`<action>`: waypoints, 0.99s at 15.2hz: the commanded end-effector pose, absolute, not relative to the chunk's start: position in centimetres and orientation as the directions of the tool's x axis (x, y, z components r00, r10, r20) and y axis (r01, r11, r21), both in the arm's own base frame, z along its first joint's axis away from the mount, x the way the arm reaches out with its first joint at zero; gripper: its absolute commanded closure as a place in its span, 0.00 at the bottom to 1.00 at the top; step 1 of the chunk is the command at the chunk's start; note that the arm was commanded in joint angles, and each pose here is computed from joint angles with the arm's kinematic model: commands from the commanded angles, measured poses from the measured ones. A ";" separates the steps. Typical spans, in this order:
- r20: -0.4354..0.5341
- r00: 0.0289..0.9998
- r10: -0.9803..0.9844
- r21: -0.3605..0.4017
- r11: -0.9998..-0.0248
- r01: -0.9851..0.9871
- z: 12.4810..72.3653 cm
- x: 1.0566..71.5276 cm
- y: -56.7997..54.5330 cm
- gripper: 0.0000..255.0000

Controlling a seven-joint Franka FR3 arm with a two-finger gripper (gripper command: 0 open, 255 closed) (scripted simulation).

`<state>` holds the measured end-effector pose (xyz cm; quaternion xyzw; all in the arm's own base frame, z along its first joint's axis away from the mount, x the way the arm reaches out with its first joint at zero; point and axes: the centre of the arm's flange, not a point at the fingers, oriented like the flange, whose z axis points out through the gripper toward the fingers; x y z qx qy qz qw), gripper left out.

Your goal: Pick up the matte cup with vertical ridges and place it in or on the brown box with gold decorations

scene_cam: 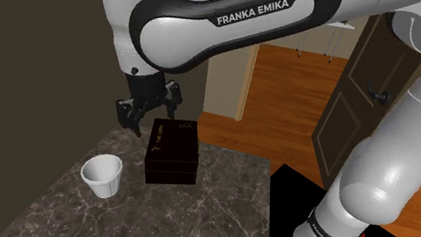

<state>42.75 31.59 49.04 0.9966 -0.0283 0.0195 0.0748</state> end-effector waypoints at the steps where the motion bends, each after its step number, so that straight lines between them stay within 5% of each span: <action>1: 0.035 0.998 -0.055 0.149 -0.987 -0.060 47.8 43.9 33.8 0.00; 15: -0.017 0.998 -0.054 0.160 -0.986 -0.050 39.2 49.8 48.8 0.00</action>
